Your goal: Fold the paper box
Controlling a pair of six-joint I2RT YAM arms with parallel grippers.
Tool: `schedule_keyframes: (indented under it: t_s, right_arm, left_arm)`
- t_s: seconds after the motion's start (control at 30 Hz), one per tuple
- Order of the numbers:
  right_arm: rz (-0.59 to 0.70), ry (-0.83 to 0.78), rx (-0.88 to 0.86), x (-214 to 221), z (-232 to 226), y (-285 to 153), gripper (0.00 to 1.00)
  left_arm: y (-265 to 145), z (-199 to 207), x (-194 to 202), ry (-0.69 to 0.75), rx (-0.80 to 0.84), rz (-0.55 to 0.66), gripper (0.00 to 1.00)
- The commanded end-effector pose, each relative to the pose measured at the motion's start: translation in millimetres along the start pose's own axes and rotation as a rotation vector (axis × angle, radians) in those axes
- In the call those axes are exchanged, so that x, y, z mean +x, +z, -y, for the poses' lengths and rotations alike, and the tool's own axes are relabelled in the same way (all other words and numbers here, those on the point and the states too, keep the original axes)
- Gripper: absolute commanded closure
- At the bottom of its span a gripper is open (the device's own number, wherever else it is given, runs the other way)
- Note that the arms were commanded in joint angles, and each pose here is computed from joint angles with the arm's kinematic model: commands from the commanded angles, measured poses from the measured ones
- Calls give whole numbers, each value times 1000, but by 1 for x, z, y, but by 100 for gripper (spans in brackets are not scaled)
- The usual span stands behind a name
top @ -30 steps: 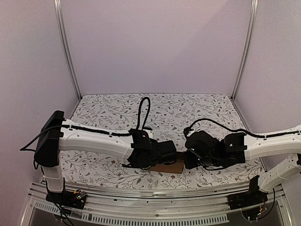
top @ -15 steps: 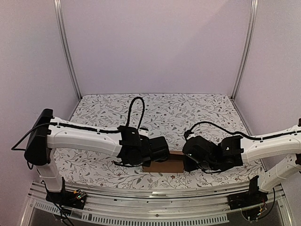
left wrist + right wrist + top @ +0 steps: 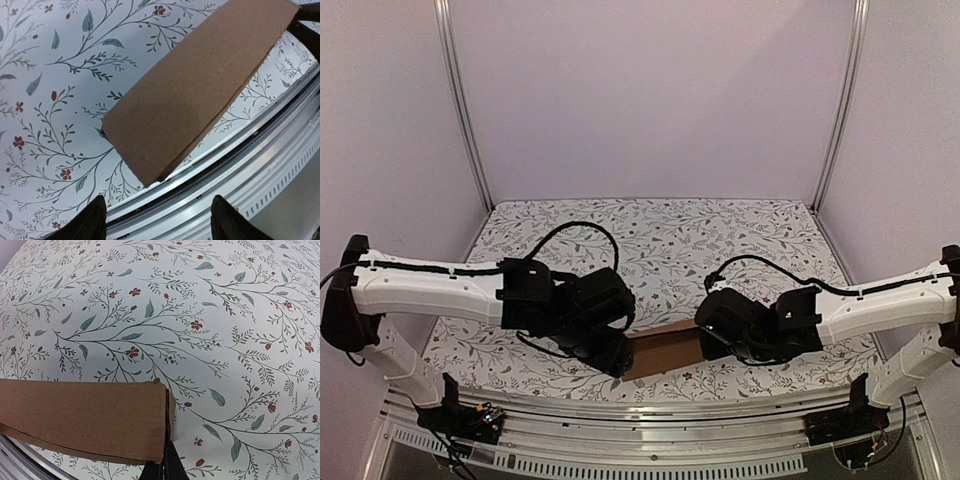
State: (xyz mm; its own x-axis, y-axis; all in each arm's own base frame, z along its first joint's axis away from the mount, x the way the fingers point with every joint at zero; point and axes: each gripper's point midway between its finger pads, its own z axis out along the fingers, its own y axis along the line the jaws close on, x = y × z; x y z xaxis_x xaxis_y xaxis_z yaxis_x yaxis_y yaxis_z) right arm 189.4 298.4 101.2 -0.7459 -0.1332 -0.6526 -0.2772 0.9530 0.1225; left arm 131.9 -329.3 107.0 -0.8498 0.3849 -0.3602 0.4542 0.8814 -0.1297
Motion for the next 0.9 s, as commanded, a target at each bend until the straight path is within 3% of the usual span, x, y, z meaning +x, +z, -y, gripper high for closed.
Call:
schedule_keyframes:
  t_s: [0.0, 0.07, 0.13, 0.27, 0.37, 0.53, 0.87]
  right_arm:
    - [-122, -88, 48, 36, 11, 12, 100]
    - [-123, -100, 49, 36, 10, 13, 100]
    - [-126, -109, 51, 37, 11, 13, 100]
    - [-130, -120, 44, 40, 12, 13, 100]
    - [-132, -127, 38, 42, 15, 11, 100]
    - [-129, -133, 33, 40, 15, 8, 100]
    - [-142, -150, 40, 42, 16, 9, 100]
  left_arm:
    - [-32, 24, -12, 66, 270, -6, 30]
    - [-46, 21, -24, 57, 301, 28, 33]
    - [-56, 18, -37, 31, 344, 54, 41]
    - [-61, 8, -68, -37, 408, 84, 81]
    - [-50, 7, -83, -52, 414, 77, 99]
    - [-27, 0, -89, -91, 361, 44, 100]
    - [8, 0, -52, -144, 388, -87, 100]
